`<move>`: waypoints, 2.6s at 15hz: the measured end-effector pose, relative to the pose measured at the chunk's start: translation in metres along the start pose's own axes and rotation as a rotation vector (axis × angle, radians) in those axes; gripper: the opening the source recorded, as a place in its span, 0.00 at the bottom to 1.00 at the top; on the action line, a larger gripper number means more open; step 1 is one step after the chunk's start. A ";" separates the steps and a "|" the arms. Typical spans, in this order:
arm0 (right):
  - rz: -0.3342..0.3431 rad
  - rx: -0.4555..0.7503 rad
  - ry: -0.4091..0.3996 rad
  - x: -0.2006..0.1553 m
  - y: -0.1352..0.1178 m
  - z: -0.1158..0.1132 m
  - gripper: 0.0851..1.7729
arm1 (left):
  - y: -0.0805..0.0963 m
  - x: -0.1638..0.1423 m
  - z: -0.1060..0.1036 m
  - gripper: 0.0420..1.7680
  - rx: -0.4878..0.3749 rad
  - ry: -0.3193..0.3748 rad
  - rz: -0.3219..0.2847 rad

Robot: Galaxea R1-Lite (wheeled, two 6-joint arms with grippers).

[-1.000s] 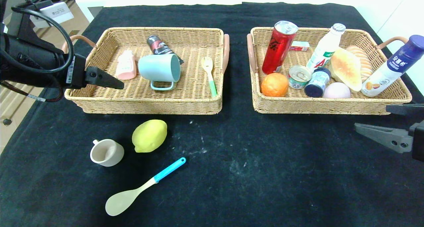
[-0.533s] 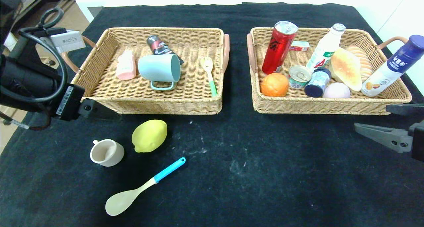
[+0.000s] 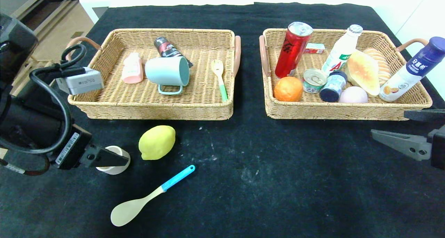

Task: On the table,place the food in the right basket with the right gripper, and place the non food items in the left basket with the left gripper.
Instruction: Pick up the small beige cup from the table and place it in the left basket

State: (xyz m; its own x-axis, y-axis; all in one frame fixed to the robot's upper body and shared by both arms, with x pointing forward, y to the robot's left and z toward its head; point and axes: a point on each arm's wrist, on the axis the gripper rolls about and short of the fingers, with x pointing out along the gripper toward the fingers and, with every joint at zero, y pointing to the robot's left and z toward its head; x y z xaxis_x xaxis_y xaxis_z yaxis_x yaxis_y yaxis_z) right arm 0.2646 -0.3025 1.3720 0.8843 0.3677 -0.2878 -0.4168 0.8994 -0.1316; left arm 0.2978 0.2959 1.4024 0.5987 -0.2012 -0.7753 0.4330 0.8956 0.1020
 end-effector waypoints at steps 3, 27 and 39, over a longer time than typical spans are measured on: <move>0.000 0.000 0.002 0.001 0.000 0.000 0.96 | -0.002 0.009 -0.009 0.97 0.049 -0.018 0.005; 0.001 -0.001 -0.003 -0.001 0.000 0.000 0.96 | -0.006 0.069 -0.016 0.97 0.109 0.058 0.057; 0.001 0.000 -0.002 -0.001 0.000 0.000 0.96 | -0.006 0.081 -0.019 0.97 0.114 0.082 0.085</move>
State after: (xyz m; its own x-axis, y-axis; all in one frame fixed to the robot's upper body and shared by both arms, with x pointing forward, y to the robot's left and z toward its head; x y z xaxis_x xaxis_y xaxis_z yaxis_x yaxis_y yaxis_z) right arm 0.2640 -0.3026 1.3723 0.8842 0.3695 -0.2859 -0.4182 0.8988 -0.1315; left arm 0.3308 0.2815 1.3272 0.5812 -0.0892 -0.8088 0.4597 0.8561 0.2359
